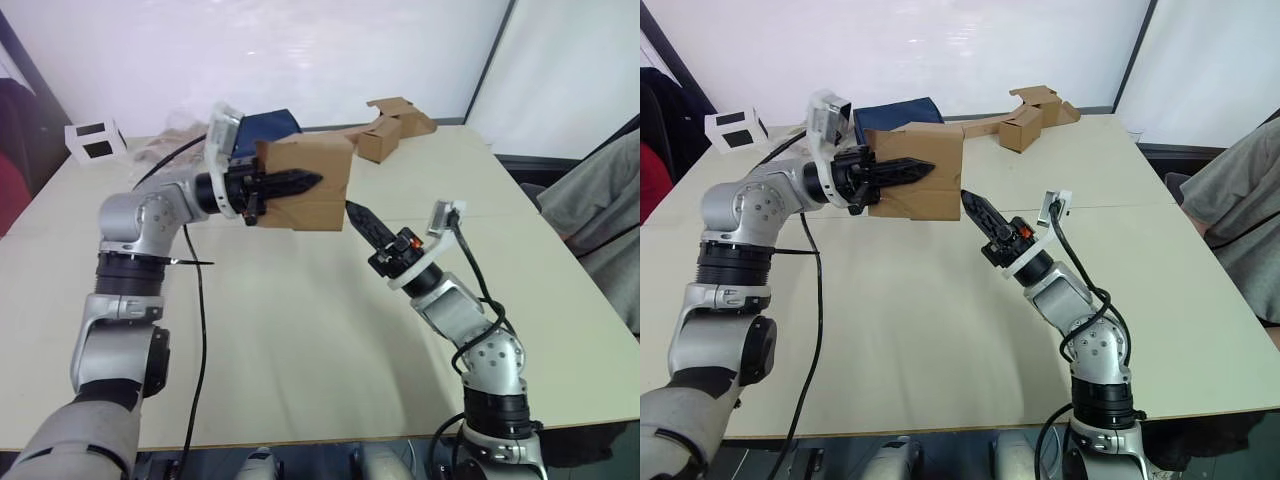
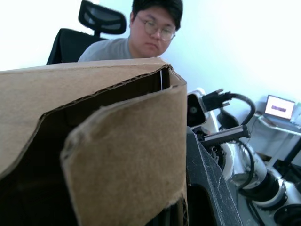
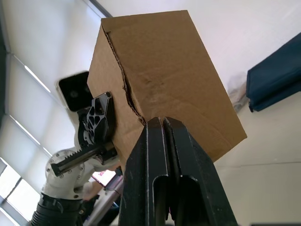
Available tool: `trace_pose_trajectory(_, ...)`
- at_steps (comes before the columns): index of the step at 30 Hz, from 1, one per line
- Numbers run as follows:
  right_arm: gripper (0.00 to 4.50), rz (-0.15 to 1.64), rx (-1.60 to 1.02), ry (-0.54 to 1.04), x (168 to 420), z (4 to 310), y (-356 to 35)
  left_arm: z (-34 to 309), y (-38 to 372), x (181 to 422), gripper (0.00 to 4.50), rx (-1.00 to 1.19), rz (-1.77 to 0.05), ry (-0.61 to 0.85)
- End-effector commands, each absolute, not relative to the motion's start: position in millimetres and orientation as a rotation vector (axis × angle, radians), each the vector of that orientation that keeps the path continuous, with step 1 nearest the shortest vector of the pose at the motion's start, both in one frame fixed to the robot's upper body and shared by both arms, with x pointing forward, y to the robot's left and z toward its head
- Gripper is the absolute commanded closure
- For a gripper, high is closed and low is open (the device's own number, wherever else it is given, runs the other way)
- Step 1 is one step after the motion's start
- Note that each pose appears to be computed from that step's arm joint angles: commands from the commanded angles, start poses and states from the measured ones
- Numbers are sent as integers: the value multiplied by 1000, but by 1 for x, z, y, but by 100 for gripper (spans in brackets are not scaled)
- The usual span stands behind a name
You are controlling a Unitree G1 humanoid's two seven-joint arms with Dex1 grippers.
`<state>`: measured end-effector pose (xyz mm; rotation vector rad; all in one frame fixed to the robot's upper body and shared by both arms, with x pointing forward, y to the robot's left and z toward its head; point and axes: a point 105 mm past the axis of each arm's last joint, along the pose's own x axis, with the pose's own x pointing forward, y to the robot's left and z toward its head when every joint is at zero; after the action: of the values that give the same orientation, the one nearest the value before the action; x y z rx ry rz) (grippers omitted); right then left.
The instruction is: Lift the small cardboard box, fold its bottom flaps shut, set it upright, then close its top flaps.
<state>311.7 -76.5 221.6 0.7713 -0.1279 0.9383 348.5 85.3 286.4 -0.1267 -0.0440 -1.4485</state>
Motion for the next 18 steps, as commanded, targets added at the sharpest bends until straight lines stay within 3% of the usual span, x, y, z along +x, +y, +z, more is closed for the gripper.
trace_pose_trajectory(1, 447, 930, 513, -77, 300, 210, -93, 291, 80, 360, 450, 2, -1332, -61)
trace_pose_trajectory(3, 447, 898, 292, 28, 300, 186, -103, 289, 78, 357, 450, 38, -1356, -22)
trace_pose_trajectory(6, 447, 869, 81, 118, 298, 167, -118, 272, 77, 352, 450, 259, -1391, 111)
trace_pose_trajectory(11, 447, 919, -173, 191, 283, 161, -133, 248, 71, 351, 450, 646, -1406, 359)
trace_pose_trajectory(18, 447, 979, -392, 274, 272, 141, -125, 222, 66, 348, 450, 955, -1465, 550)
